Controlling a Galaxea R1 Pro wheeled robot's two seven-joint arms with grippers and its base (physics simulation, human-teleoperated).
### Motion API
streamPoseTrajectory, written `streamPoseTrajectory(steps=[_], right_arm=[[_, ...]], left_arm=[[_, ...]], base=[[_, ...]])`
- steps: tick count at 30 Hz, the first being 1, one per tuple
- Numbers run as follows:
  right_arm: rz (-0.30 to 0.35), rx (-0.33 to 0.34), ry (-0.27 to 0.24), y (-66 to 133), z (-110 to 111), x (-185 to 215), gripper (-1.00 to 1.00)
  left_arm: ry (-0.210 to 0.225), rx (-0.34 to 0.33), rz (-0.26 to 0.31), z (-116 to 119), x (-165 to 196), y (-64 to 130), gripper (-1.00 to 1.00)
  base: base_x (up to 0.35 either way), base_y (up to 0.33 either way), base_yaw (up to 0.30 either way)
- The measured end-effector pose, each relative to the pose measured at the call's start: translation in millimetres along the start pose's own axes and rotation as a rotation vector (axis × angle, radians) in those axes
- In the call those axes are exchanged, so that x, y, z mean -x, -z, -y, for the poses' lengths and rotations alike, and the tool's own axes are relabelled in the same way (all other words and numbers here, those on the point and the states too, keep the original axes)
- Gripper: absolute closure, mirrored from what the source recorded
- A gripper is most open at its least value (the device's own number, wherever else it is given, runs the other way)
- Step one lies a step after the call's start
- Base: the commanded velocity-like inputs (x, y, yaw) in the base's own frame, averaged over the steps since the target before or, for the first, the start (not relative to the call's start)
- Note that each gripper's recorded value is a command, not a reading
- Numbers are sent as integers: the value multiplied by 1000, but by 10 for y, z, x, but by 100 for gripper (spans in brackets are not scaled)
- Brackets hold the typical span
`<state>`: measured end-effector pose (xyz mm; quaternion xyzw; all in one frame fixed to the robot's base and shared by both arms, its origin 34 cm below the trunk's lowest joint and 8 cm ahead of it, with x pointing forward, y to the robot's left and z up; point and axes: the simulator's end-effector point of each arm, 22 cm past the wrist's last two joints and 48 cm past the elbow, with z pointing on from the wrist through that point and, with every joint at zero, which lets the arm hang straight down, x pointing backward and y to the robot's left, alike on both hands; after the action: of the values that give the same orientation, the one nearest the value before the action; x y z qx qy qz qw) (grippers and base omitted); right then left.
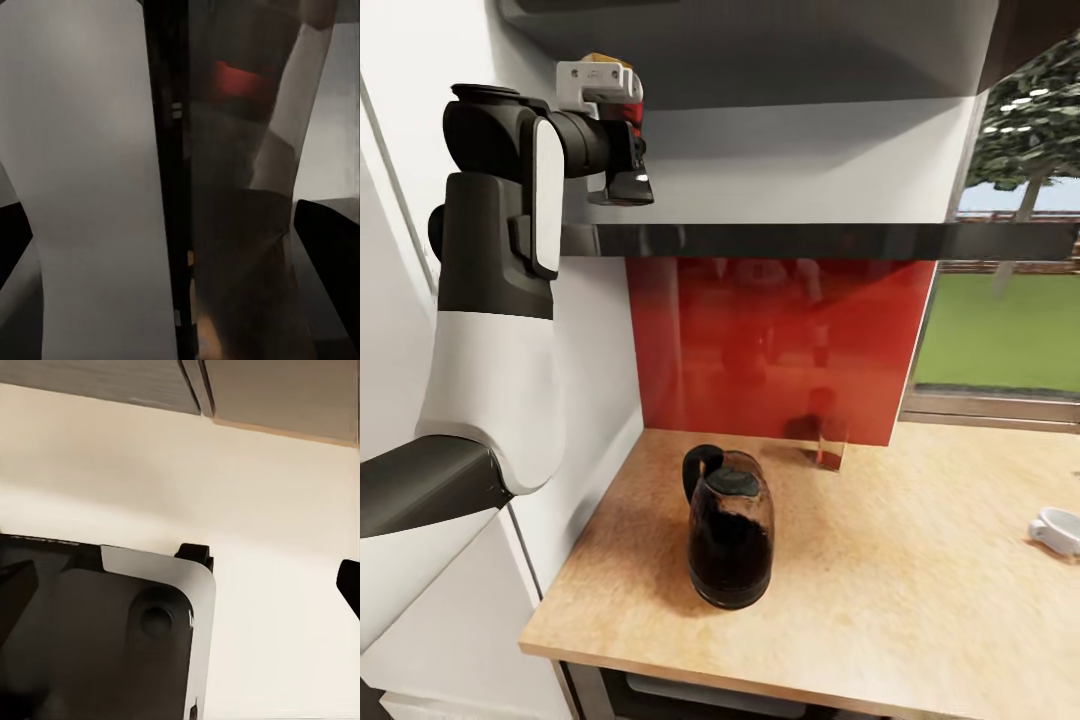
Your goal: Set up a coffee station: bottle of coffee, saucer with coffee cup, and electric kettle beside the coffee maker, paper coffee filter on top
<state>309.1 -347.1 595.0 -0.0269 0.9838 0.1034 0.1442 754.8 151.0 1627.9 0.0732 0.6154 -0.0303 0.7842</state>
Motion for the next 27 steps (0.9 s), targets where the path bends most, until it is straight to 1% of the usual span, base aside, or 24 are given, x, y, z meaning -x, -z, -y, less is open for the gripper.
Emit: streamPoseTrajectory(steps=[8,17,21,23,27], right_arm=[[0,0,0,0,0,-1,-100],[2,3,-5,-6,-20,2,-100],[4,22,-10,-53,-160,5,-100],[5,39,-12,-94,-289,7,-100],[6,44,-13,-106,-327,9,-100]], left_arm=[[0,-2,0,5,0,0,100],[1,-1,7,0,28,18,100],[1,-1,12,0,44,28,100],[1,0,13,-3,48,30,100],[1,-1,13,-2,50,31,100]], base=[[-6,0,-235],[0,0,-44],[0,0,-3],[0,0,0],[0,0,0]])
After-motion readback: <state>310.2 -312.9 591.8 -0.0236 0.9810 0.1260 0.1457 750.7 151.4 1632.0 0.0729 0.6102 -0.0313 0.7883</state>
